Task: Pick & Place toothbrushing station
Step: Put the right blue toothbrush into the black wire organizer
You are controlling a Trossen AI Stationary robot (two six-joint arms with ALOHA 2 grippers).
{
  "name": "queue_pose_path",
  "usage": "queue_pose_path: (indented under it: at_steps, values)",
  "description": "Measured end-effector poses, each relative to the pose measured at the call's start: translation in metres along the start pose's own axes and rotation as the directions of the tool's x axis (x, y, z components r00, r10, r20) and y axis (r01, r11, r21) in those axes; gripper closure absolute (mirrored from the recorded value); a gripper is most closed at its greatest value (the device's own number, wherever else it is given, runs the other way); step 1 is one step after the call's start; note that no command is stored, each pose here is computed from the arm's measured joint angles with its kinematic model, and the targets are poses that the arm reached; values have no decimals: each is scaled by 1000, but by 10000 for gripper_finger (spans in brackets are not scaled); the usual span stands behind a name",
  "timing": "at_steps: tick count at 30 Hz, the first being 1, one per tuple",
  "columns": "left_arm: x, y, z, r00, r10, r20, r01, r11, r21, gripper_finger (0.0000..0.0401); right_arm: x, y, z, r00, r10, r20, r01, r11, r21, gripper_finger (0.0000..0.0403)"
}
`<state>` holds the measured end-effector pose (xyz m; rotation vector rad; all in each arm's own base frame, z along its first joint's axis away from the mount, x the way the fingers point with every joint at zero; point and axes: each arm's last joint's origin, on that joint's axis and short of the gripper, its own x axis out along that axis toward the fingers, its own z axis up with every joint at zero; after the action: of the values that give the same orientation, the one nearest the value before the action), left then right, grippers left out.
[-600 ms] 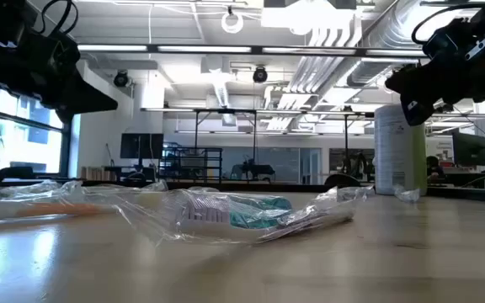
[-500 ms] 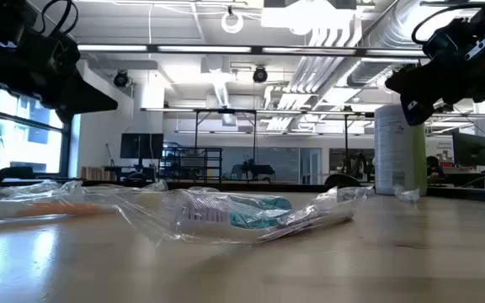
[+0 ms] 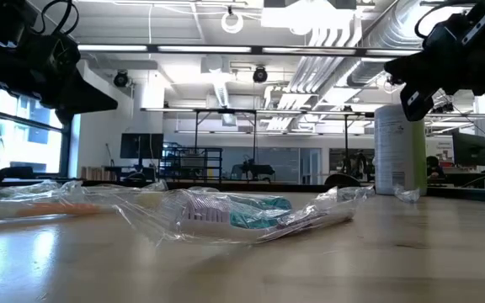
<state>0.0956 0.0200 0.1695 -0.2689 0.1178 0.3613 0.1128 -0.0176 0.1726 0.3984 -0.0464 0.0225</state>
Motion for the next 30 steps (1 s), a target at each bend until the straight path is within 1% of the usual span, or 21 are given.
queue_pose_path:
  at_steps: [3, 6, 9, 12, 14, 15, 19, 23, 25, 27, 30]
  values:
    - [0, 0, 0, 1000, 0, 0, 0, 1000, 4, 379, 0, 0, 1, 1000, -14, 12, 13, 999, 39, 399]
    - [0, 0, 0, 1000, 1, 0, -1, 1000, 9, 379, 0, 0, 1, 1000, -8, 10, 7, 993, 121, 399]
    - [0, 0, 0, 1000, 1, 0, -1, 1000, 9, 379, 0, 0, 2, 1000, -2, 24, -2, 980, 197, 399]
    - [0, 0, 0, 1000, 1, 1, -1, 1000, 9, 379, 0, 3, 7, 997, 23, 69, -41, 962, 271, 399]
    - [0, 0, 0, 1000, 1, 1, -1, 1000, 9, 379, 0, 4, 9, 997, 23, 70, -43, 954, 297, 399]
    - [0, 0, 0, 1000, 2, 1, -2, 1000, 8, 379, 0, 5, 13, 997, 28, 77, -49, 954, 294, 399]
    - [0, 0, 0, 1000, 2, 1, -2, 1000, -19, 379, 1, 16, 33, 991, 73, 112, -96, 972, 213, 400]
    - [0, 0, 1, 1000, 1, 6, -1, 999, -46, 379, 4, 24, 52, 996, 60, 62, -70, 983, 171, 400]
    - [0, 0, 1, 1000, -1, 12, 2, 999, -50, 379, 5, 28, 61, 1000, 22, 17, -24, 983, 182, 400]
    - [0, -1, 2, 1000, -4, 25, 6, 999, -52, 379, 7, 32, 71, 998, -21, -58, 32, 980, 196, 400]
    - [0, -1, 3, 999, -7, 36, 9, 998, -54, 379, 9, 39, 88, 980, -96, -173, 127, 976, 177, 401]
